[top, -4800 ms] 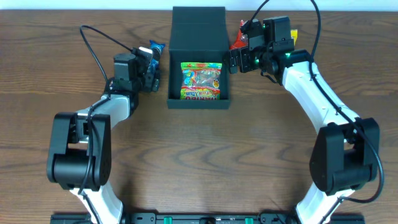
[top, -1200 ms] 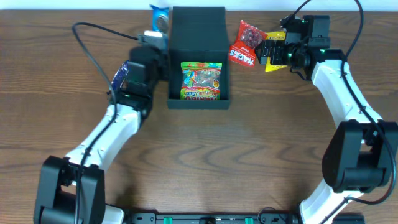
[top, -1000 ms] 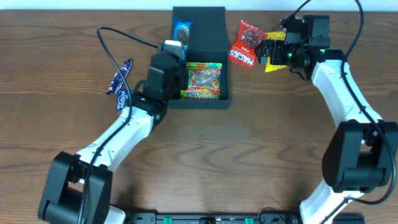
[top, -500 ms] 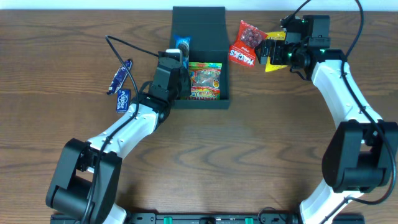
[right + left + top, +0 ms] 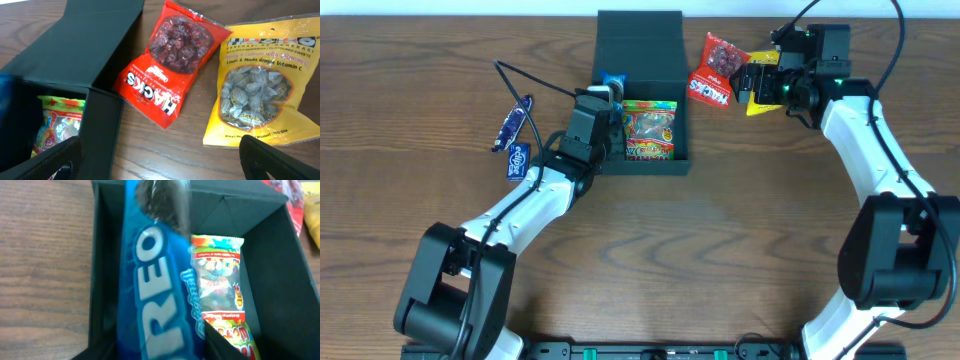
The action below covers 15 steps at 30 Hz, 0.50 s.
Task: Pack container
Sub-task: 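Lower the Oreo pack into the box with the left gripper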
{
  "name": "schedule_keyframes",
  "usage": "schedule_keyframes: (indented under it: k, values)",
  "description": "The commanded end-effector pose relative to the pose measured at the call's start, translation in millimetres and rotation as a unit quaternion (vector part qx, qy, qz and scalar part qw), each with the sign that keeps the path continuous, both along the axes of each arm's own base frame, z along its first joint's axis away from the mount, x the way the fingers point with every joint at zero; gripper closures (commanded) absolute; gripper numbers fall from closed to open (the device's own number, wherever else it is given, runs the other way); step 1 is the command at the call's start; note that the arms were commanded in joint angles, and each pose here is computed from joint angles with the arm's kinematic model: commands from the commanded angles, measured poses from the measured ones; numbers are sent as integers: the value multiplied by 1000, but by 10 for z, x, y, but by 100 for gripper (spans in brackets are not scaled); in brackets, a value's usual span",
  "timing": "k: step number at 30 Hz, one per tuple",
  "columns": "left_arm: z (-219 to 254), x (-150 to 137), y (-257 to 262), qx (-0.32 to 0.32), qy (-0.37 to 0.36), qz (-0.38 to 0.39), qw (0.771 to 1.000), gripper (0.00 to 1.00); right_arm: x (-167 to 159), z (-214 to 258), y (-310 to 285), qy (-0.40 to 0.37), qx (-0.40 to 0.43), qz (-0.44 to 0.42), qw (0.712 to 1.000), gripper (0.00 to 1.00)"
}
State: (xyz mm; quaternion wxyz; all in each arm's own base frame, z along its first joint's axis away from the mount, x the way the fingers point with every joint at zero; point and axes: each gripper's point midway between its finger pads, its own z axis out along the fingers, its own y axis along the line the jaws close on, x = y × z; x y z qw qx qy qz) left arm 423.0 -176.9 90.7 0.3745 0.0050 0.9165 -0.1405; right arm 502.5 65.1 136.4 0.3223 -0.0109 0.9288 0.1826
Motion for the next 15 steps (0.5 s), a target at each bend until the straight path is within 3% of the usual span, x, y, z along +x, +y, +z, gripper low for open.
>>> schedule_keyframes:
  k: [1, 6, 12, 15]
  values:
    - [222, 57, -15, -11, -31, -1, 999, 48, 37, 224, -25, -22, 8, -5, 1000, 1]
    - [780, 154, -23, -5, -124, -20, 992, 45, 36, 224, -23, -22, 8, -5, 1000, 1]
    - [1176, 244, 203, 22, -190, 31, 981, 44, 37, 227, -6, -23, 8, -3, 1000, 1]
    - [1173, 269, 299, 63, -199, 24, 978, 16, 64, 249, -7, -31, 8, -3, 1000, 1]
